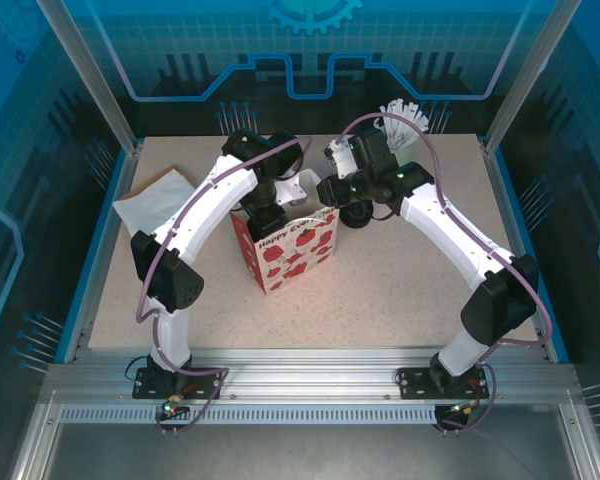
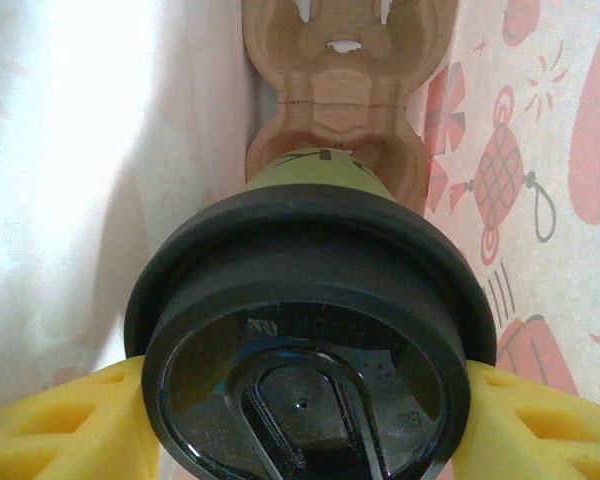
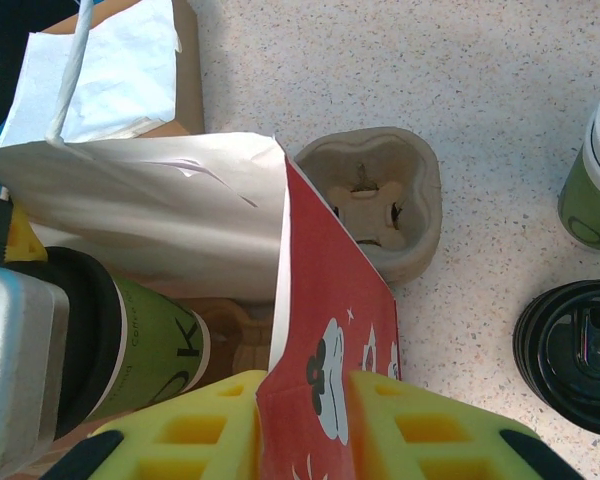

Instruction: Pack the takeout coffee

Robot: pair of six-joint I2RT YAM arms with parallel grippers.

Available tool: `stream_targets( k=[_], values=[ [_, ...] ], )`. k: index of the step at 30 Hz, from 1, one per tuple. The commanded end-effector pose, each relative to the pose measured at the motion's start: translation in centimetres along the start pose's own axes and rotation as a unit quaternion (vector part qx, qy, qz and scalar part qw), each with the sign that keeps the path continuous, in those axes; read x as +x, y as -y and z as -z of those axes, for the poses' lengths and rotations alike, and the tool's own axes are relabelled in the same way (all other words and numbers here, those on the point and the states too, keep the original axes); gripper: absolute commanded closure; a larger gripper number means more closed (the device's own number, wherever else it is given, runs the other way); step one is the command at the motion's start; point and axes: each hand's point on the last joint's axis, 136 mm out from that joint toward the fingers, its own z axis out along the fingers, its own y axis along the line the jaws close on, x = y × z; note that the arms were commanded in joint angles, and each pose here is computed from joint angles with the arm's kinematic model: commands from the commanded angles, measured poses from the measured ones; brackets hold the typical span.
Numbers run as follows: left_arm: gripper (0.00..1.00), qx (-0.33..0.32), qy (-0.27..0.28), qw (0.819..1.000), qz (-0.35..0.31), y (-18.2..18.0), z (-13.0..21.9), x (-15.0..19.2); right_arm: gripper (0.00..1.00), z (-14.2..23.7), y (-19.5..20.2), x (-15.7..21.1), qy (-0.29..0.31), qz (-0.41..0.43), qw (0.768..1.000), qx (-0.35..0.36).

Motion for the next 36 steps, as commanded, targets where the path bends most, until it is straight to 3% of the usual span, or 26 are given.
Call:
stream_targets(
  k=[1,36],
  values=[
    [0.55,0.0,-0.018,1.0,-0.001,-0.6,-0.7,0.6,0.73,-0.4,-0.2,0.2,-0.006,0.006,1.0,-0.006],
    [0.55,0.033,-0.025,0.999,0.004,-0.4,-3.6,0.7,0.73,-0.4,-0.4,0.3,-0.01,0.005,1.0,-0.008]
  ],
)
